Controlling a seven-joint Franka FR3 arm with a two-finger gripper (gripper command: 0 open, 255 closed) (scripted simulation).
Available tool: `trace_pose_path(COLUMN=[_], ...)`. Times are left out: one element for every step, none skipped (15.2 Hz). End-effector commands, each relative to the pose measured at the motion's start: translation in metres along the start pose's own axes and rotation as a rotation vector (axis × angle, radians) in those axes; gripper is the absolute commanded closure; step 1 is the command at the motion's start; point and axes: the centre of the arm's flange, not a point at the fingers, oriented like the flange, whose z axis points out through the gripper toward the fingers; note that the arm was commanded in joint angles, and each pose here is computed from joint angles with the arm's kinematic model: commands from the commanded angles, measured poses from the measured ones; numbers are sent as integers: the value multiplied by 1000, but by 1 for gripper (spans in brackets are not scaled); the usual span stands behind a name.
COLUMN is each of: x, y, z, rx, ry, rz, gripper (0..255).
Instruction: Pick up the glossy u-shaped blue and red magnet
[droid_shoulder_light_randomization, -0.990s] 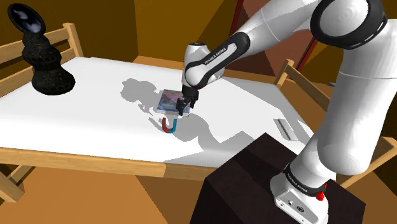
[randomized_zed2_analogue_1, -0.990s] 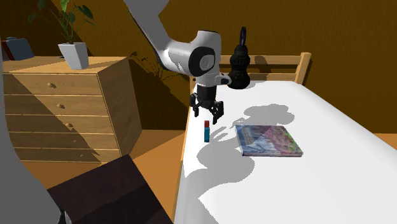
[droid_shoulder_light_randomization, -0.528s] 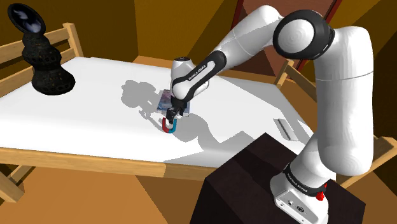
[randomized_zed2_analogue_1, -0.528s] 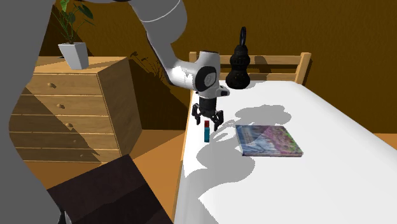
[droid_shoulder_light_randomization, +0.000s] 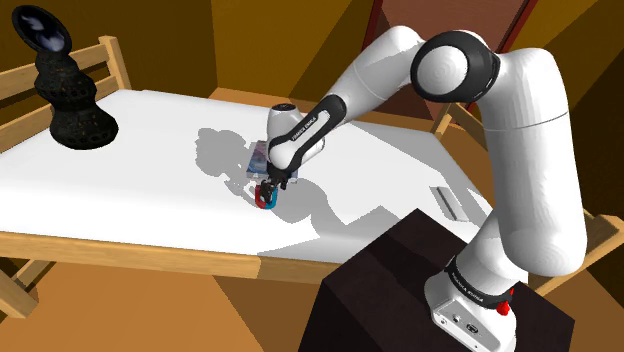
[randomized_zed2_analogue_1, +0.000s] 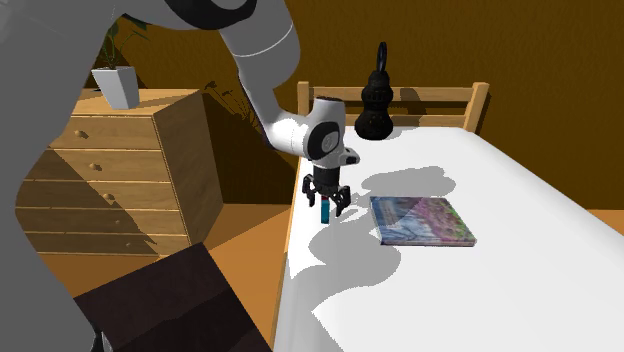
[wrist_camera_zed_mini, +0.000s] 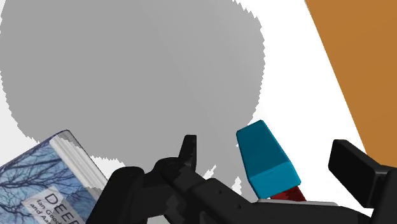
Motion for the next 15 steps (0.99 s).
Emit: trace_pose_path(x=[0, 0, 0, 0, 0, 0, 0, 0, 0, 0, 0, 0, 0, 0, 0], y=[0, 0, 0, 0, 0, 0, 0, 0, 0, -1, -1, -1, -1, -1, -1], z=[1, 1, 1, 1, 1, 1, 1, 1, 1, 2, -4, -9, -14, -19, -25], rx=[0, 0, 0, 0, 0, 0, 0, 0, 0, 0, 0, 0, 0, 0, 0], ry=[1, 1, 1, 1, 1, 1, 1, 1, 1, 1, 1, 1, 1, 1, 1], rz=[0, 0, 0, 0, 0, 0, 0, 0, 0, 0, 0, 0, 0, 0, 0], gripper=[255, 255, 255, 255, 255, 255, 255, 255, 255, 255, 255, 255, 255, 255, 255])
